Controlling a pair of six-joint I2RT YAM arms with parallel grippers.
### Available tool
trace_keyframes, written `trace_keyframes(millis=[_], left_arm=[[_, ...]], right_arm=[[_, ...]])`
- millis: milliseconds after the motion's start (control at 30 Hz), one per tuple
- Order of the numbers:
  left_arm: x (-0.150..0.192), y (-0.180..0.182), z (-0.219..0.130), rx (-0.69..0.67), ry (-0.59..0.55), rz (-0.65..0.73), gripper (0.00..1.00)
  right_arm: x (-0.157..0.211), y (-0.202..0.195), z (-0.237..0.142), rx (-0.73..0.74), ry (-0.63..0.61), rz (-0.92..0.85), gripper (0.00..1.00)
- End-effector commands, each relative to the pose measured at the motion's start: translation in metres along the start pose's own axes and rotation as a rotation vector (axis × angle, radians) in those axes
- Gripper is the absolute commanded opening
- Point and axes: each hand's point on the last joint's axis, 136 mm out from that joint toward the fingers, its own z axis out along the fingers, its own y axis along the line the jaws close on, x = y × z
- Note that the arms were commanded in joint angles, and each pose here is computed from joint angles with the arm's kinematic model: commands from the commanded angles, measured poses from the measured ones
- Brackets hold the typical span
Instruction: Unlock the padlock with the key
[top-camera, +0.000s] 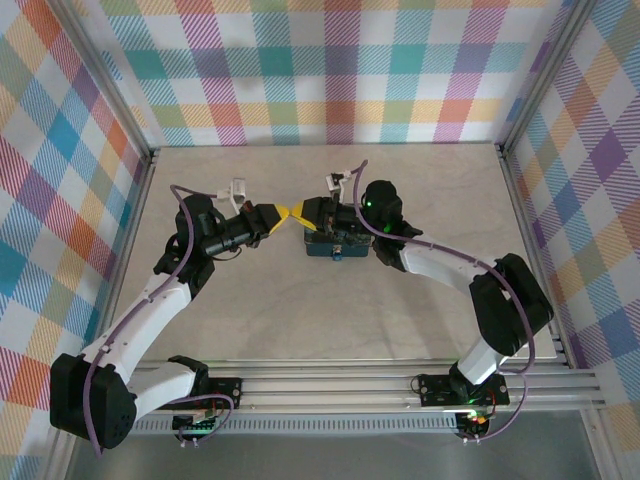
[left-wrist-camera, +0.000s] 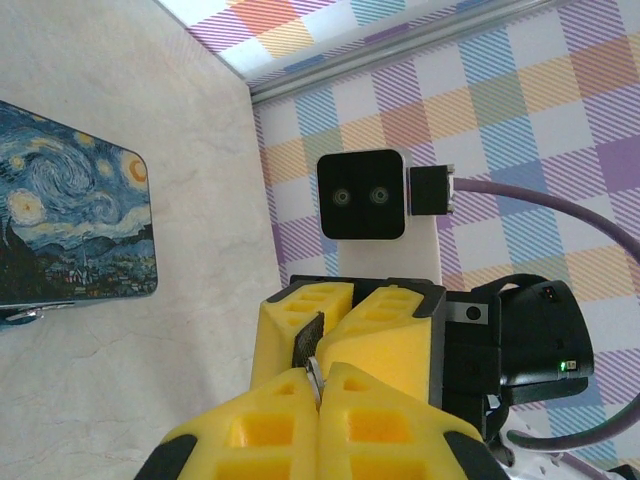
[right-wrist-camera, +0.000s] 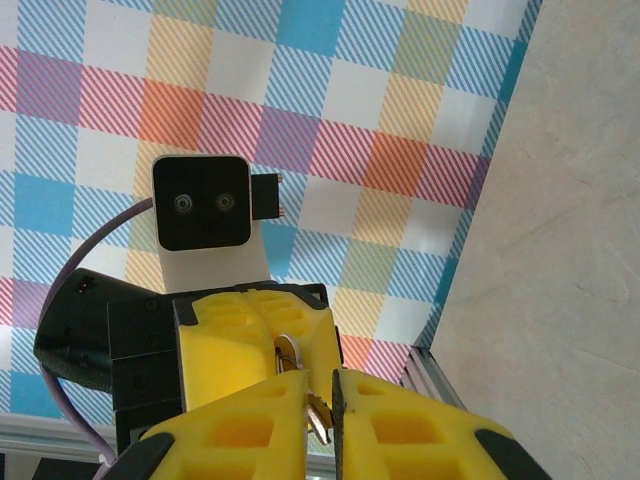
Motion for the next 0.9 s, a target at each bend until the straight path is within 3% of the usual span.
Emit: trace_keyframes(millis=[0, 167, 367, 467, 533, 600, 733, 867], left_arm=[[0.0, -0.005, -0.003, 0.022, -0.011, 0.02, 0.0], [0.005, 0.001, -0.003, -0.001, 0.013, 0.027, 0.0], [0.017, 0.006, -0.005, -0.041, 0.089, 0.06, 0.02], [0.021, 0.001, -0.008, -0.052, 0.124, 0.096, 0.26], [0.023, -0.002, -0.012, -0.077, 0.144, 0.141, 0.5], [0.024, -0.005, -0.018, -0.105, 0.159, 0.194, 0.62], [0.025, -0.011, -0.029, -0.157, 0.202, 0.328, 0.68], [0.035, -0.036, -0.031, -0.032, 0.266, 0.457, 0.66]], right_arm=[[0.004, 0.015, 0.002, -0.069, 0.025, -0.039, 0.12], [0.006, 0.024, -0.001, -0.109, 0.026, -0.116, 0.0], [0.007, 0.025, -0.015, -0.013, 0.048, -0.321, 0.0], [0.013, 0.03, -0.024, 0.076, 0.09, -0.471, 0.0], [0.017, 0.035, -0.031, 0.121, 0.127, -0.572, 0.0], [0.02, 0.039, -0.037, 0.158, 0.161, -0.661, 0.0], [0.03, 0.044, -0.052, 0.228, 0.268, -0.82, 0.0], [0.047, 0.054, -0.061, 0.196, 0.373, -0.893, 0.0]])
